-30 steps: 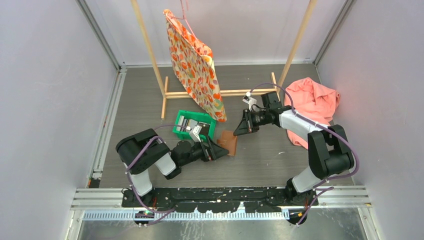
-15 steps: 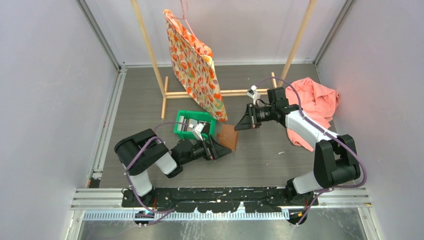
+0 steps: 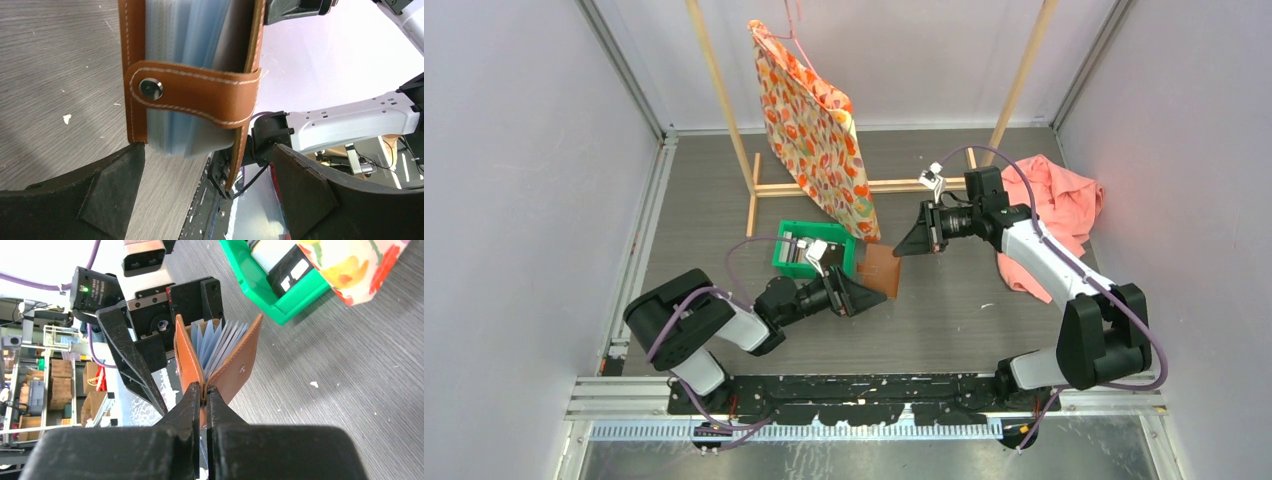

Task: Put the credit cards into the card holder
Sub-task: Close the card holder at the center of the board.

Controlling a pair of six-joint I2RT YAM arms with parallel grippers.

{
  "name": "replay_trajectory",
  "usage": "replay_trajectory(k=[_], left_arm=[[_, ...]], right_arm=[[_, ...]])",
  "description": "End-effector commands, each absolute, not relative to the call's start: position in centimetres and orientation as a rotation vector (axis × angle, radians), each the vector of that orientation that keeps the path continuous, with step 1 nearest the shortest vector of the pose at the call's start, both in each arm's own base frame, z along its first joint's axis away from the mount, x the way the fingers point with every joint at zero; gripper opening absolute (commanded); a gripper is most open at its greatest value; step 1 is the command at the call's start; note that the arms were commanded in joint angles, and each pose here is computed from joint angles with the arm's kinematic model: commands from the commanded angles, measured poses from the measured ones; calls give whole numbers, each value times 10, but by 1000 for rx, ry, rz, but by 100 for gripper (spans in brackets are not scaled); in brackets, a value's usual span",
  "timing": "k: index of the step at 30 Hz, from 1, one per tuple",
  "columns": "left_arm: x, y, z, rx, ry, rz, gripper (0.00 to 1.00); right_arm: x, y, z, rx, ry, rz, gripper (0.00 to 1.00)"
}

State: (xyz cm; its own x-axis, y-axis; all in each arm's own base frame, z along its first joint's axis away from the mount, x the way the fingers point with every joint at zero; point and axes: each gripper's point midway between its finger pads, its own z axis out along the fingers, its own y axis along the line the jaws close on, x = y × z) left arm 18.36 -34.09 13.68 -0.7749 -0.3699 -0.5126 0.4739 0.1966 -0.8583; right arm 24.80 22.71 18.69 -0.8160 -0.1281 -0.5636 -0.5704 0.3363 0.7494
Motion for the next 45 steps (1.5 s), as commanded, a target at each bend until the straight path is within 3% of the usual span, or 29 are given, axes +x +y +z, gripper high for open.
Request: replay_trajectory(k=[1, 27, 45], left_arm=[[180, -333, 161, 129, 1707, -1672, 100], [183, -331, 219, 129, 1540, -1761, 100], [179, -327, 268, 93, 1417, -1864, 99]], right_arm=[[243, 230, 231, -708, 2064, 1506, 1], [226, 230, 301, -680, 2009, 1574, 1], [231, 228, 296, -599, 2023, 1553, 1]])
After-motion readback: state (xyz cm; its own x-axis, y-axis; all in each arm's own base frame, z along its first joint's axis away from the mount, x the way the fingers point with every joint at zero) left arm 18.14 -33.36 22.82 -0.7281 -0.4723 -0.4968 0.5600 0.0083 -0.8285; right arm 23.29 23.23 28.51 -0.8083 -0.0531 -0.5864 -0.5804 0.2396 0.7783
